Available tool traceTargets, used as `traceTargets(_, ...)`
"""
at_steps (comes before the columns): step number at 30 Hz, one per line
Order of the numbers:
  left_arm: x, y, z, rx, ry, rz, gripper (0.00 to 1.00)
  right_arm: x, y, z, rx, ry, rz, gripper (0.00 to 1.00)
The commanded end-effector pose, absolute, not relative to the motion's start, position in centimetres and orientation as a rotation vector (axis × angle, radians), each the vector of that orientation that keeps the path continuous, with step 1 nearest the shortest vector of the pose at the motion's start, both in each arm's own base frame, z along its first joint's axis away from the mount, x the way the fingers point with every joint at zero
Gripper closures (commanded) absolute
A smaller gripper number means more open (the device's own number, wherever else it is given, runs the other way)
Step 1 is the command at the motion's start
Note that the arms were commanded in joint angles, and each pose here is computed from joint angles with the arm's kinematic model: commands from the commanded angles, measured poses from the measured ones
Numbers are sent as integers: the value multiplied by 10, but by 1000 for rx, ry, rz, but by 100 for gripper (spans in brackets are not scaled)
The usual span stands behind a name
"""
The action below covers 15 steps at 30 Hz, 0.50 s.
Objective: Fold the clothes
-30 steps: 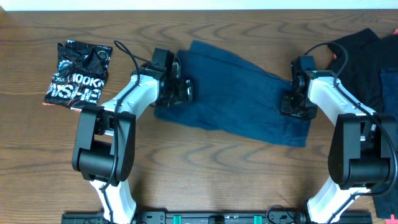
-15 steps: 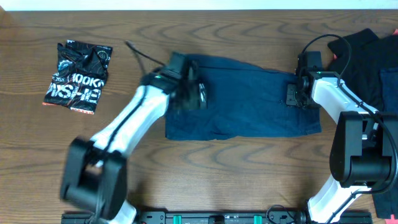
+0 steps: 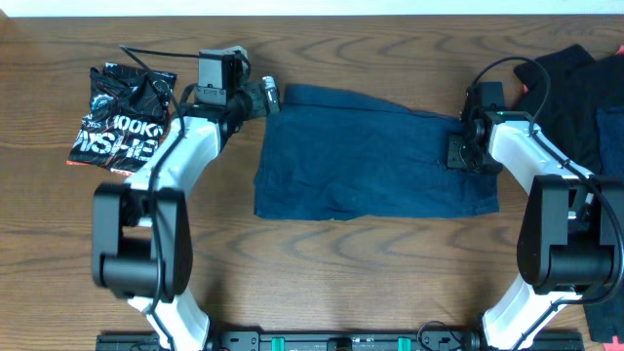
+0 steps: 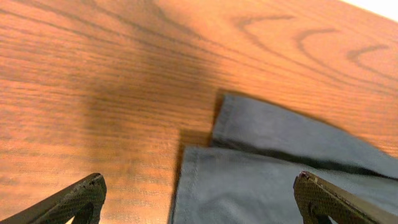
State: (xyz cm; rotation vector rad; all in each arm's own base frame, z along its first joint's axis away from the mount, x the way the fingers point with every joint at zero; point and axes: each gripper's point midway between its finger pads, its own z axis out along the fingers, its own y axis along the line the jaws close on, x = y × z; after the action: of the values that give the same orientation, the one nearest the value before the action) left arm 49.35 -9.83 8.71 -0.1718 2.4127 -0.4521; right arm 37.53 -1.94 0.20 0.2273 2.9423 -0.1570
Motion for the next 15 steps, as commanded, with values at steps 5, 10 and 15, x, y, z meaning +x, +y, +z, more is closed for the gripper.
traceTargets(5,500,-123,54,-60,2423,-582,2,363,-11,-4,204,3000,-124,42)
traceTargets(10,492,-131,18,-61,2499,-599,10,361,-11,-4,208,3008,-125,42)
traceTargets(15,487,-144,9,-28,2518,-613,37,359,-11,-5,208,3014,-126,43)
